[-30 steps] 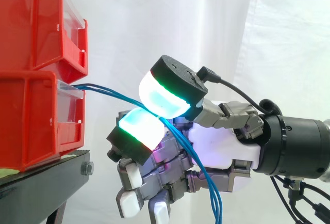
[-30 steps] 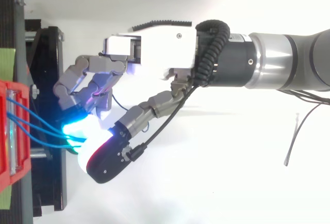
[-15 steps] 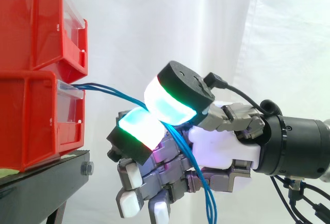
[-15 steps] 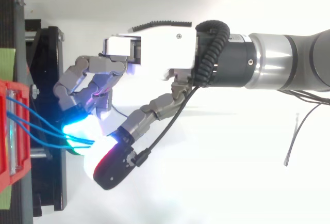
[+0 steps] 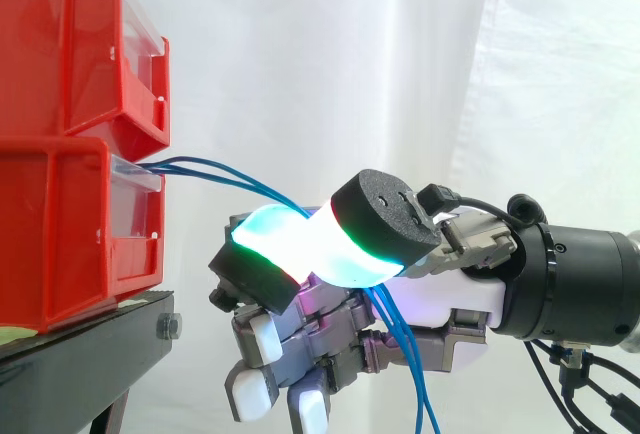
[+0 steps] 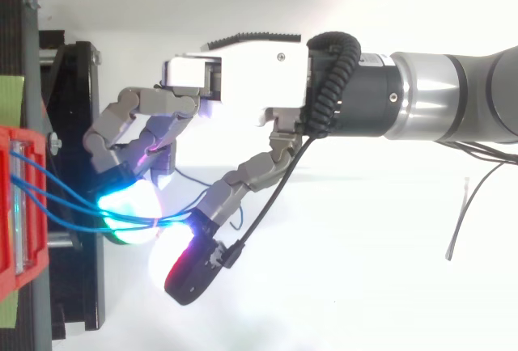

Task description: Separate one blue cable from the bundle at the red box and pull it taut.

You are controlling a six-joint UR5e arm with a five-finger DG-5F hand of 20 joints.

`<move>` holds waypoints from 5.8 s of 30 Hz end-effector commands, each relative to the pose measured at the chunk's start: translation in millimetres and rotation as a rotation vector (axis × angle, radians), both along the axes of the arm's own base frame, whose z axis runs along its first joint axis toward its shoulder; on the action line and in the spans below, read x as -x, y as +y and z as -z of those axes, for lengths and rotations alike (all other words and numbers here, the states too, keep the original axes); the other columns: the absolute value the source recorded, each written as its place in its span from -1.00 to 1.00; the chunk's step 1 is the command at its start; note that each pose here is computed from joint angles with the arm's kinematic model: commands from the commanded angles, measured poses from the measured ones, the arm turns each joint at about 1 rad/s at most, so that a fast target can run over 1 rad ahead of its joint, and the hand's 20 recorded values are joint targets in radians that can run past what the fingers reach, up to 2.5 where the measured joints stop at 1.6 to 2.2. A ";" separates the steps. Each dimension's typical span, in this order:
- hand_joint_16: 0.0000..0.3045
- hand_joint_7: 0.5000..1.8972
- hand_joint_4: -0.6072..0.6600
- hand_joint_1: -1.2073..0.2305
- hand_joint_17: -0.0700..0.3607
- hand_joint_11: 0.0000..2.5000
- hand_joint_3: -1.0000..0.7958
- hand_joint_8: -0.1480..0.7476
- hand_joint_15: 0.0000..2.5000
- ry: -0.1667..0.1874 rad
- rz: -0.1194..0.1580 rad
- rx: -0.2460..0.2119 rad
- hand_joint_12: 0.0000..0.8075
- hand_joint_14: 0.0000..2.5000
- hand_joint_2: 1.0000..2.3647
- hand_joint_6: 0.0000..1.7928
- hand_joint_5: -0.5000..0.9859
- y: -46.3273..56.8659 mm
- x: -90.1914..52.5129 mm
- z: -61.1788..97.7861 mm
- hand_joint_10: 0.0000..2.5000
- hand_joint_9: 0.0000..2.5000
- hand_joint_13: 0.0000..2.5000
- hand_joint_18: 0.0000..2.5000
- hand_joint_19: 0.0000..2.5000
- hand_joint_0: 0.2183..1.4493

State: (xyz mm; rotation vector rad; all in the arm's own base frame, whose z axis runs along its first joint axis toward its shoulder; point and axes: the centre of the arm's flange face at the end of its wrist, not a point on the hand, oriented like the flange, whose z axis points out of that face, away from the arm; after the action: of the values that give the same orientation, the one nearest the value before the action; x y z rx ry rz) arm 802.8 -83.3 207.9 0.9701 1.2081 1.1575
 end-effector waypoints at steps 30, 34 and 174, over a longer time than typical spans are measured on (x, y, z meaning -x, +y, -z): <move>-0.67 -0.21 0.22 -0.36 -0.16 -0.19 -0.44 0.20 -0.57 0.003 -0.001 -0.005 -0.03 -0.99 -1.00 -0.14 -0.54 0.0 0.3 0.4 -0.98 -0.23 -0.36 -0.31 -0.46 -0.34; -0.67 -0.22 0.23 -0.36 -0.15 -0.19 -0.44 0.21 -0.57 0.003 -0.004 -0.005 -0.03 -0.98 -1.00 -0.14 -0.54 0.3 0.3 0.4 -0.98 -0.23 -0.35 -0.30 -0.46 -0.39; -0.68 -0.15 0.18 -0.53 -0.17 -0.17 -0.44 0.21 -0.56 0.020 -0.074 0.005 -0.04 -0.99 -1.00 0.00 -0.54 -4.5 0.4 -6.7 -0.98 -0.20 -0.32 -0.27 -0.48 -0.41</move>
State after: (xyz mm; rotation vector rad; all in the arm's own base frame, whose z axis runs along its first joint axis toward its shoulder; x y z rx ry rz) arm 802.3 -87.0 214.4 0.9421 1.2731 1.2046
